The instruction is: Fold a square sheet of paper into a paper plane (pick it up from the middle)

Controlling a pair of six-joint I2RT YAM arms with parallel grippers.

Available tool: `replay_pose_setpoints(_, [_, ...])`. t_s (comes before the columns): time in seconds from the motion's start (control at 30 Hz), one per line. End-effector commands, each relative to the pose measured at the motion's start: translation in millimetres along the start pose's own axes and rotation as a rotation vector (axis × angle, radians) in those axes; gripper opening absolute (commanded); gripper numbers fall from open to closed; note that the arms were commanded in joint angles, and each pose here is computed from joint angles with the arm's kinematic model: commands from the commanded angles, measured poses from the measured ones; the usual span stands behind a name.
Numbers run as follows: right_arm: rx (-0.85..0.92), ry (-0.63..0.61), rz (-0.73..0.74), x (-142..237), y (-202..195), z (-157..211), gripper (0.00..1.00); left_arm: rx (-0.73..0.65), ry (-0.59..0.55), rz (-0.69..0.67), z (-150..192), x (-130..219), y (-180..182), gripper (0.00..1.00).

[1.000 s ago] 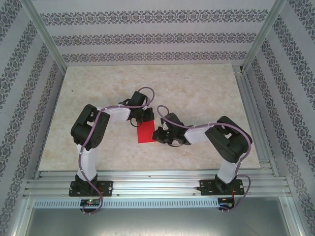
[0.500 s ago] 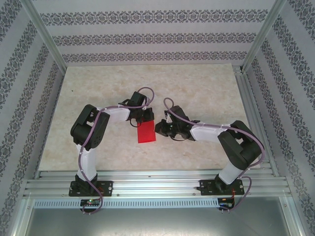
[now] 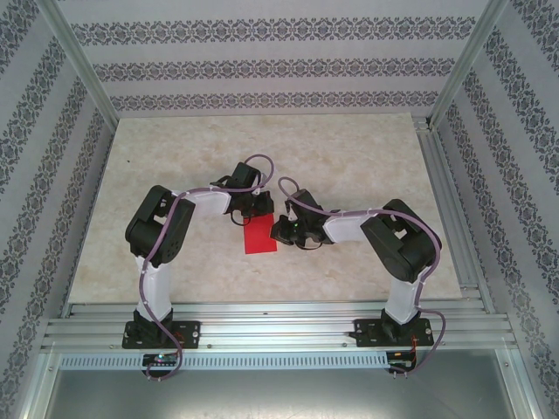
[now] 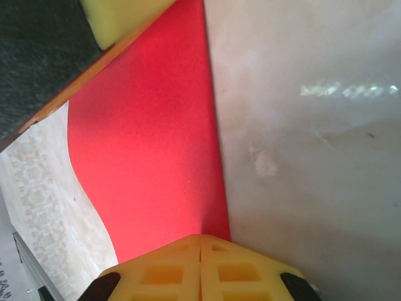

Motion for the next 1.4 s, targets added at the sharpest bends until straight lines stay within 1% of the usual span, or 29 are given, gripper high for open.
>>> replay_pose_setpoints(0.0, [-0.017,0.024,0.062,-8.2,-20.2,8.4,0.07,-0.027,-0.002,0.066,-6.3,14.4,-21.0,0.12])
replay_pose_setpoints(0.13, [-0.035,0.027,0.092,-11.3,-26.5,9.1,0.05,-0.024,-0.001,0.132,1.2,20.6,-36.0,0.15])
replay_pose_setpoints(0.27, [-0.041,0.033,0.111,-13.9,-29.6,10.1,0.05,-0.016,0.013,0.162,16.0,21.8,-42.4,0.18])
replay_pose_setpoints(0.47, [-0.05,0.035,0.122,-15.1,-31.8,11.0,0.05,0.005,0.046,0.141,35.4,14.8,-35.9,0.18])
replay_pose_setpoints(0.6, [-0.05,0.039,0.131,-15.0,-33.9,13.1,0.05,0.021,0.061,0.079,44.0,7.8,-20.7,0.17])
replay_pose_setpoints(0.83, [-0.051,0.077,0.173,-14.8,-45.7,27.1,0.05,0.038,0.017,0.036,25.0,-0.3,-13.1,0.15])
replay_pose_setpoints(1.03, [-0.064,0.096,0.193,-14.3,-57.2,38.0,0.04,0.051,-0.033,0.001,2.8,-2.6,1.4,0.15])
replay_pose_setpoints(1.37, [-0.076,0.122,0.229,-15.5,-70.5,51.1,0.04,0.081,-0.069,-0.045,-17.8,-7.5,19.1,0.16])
Point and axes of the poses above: each hand's point on the last joint's axis, 136 mm out from that joint toward the fingers, its own x axis back along the fingers, its own y axis along the line the jaws close on, z = x × y, the point moved 1 cm from there along x, back along the fingers, and after that the axes turned 13 degrees about -x, right-handed, at the moved point
